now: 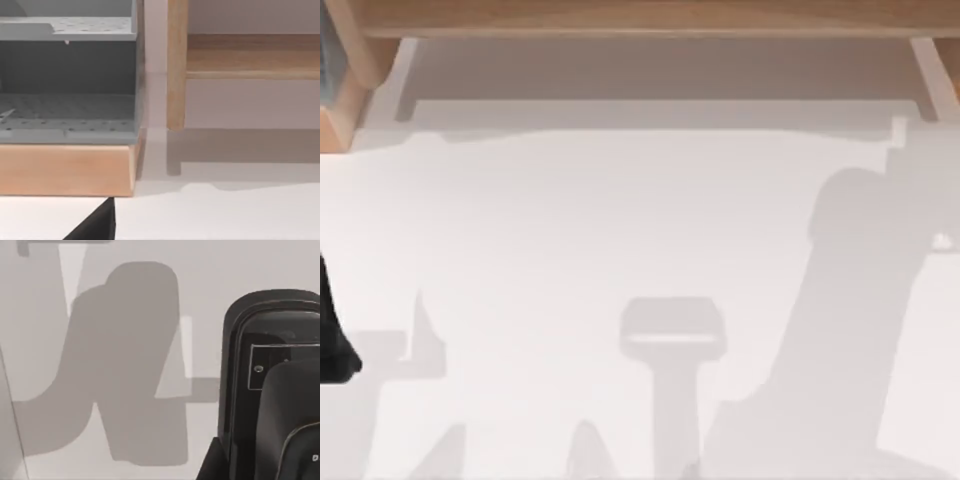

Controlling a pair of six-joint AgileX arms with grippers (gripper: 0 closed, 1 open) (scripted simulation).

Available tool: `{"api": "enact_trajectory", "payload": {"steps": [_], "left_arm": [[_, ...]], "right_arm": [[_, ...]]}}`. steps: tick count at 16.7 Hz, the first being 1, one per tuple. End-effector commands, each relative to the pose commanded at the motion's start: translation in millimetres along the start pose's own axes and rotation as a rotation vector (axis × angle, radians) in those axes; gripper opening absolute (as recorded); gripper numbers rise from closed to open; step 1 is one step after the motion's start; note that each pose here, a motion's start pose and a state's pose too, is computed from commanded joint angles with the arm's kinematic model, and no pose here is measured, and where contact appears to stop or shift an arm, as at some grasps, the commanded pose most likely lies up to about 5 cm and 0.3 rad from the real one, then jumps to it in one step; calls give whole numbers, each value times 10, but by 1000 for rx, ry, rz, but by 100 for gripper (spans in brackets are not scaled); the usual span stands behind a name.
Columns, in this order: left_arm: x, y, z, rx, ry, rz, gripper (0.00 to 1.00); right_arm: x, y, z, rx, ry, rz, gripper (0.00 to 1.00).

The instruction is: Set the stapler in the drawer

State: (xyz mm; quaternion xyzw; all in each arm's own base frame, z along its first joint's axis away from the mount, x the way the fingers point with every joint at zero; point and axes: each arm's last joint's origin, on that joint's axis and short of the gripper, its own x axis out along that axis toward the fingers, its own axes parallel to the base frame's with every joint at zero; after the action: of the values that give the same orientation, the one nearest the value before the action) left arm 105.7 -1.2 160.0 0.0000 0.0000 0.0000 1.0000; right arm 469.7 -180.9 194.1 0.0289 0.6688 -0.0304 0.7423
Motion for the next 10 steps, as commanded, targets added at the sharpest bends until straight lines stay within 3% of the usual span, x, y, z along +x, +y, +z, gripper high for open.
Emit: {"api": "enact_trajectory", "payload": {"steps": [3, 8, 10], "left_arm": [[0, 0, 0, 0, 0, 0, 100], [0, 0, 0, 0, 0, 0, 100], [0, 0, 0, 0, 0, 0, 100]], "right_arm": [[365, 26, 4, -52, 87, 0, 0], [412, 20, -5, -57, 103, -1, 0], [412, 20, -5, -57, 103, -1, 15]]}}
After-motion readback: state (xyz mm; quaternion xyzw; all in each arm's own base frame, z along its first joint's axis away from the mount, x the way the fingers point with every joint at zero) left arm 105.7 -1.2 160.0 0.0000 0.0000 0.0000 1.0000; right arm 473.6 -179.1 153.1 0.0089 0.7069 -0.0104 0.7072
